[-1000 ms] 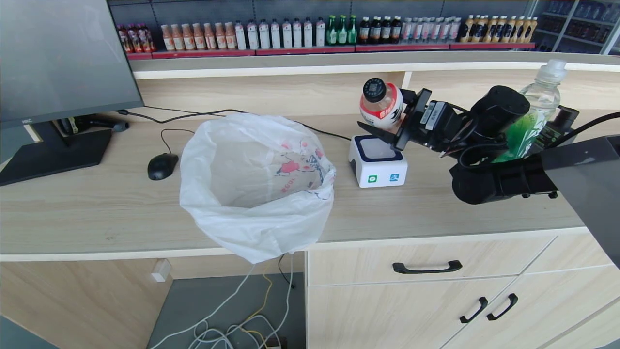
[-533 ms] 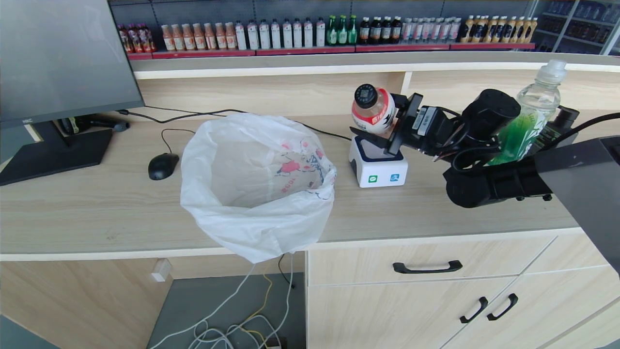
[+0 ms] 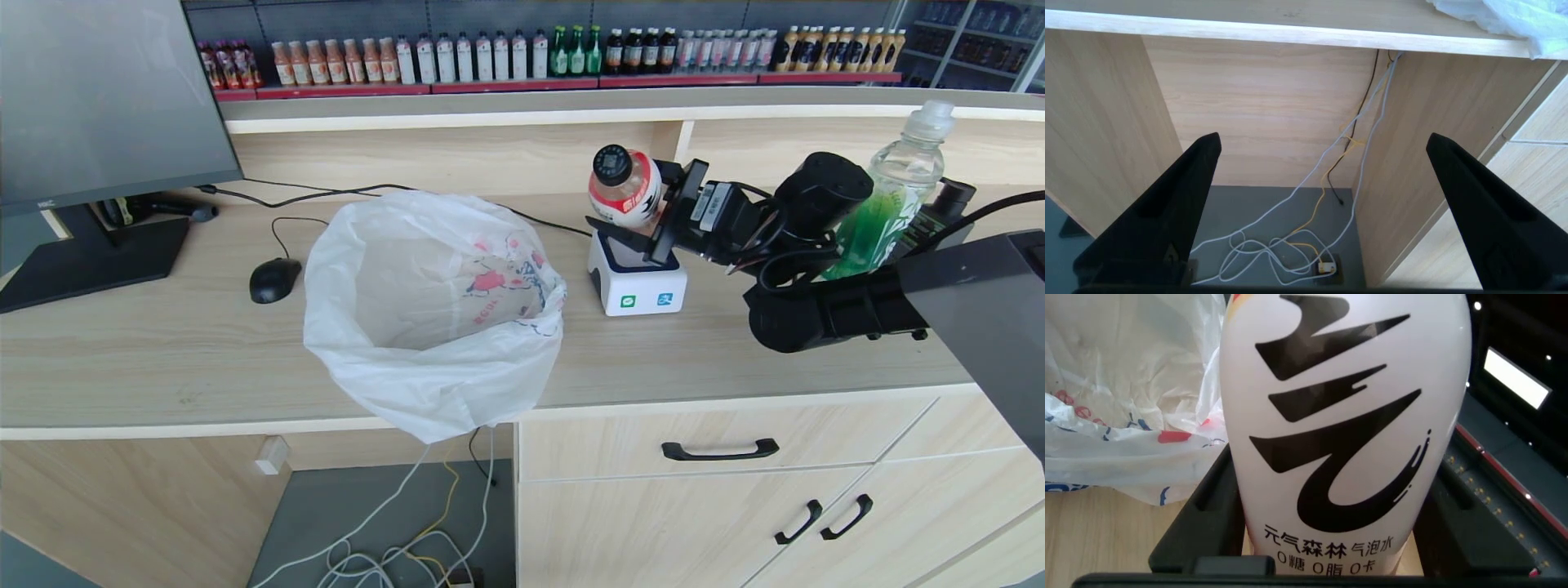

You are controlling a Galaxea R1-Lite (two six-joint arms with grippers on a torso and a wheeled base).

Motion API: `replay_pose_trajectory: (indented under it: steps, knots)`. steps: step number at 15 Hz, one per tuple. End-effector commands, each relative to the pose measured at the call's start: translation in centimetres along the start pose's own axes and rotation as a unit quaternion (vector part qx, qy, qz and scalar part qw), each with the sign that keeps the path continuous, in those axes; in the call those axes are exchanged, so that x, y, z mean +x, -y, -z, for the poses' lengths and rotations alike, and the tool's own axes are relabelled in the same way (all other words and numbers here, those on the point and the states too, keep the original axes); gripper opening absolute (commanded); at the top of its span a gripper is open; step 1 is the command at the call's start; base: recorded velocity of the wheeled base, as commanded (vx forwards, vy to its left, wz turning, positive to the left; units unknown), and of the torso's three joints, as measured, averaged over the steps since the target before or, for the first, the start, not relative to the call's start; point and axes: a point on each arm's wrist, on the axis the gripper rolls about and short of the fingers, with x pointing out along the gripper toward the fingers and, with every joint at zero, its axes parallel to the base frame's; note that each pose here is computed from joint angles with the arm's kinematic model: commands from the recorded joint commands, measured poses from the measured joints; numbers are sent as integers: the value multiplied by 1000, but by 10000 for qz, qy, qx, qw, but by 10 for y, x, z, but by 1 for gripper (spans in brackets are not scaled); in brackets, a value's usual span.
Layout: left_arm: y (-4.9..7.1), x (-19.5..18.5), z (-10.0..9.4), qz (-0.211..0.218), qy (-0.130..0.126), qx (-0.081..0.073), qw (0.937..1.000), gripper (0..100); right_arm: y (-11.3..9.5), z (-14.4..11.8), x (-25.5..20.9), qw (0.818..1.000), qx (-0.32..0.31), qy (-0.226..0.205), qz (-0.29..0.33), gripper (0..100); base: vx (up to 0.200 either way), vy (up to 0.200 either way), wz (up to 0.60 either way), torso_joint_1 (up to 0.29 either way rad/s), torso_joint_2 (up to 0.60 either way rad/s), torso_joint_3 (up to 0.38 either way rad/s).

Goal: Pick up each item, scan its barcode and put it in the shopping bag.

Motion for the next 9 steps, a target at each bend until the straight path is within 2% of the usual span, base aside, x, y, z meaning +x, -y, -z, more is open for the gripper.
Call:
replay_pose_trajectory:
  steps: [1,9]
  knots:
    - [0,0,0,3,1,-9,10000,100,1,-1,0,10000,-13,12,3,0,0,0,0,0,0,0]
    - [0,0,0,3,1,-2,10000,100,6,-9,3,9999,-75,72,43,0,0,0,0,0,0,0]
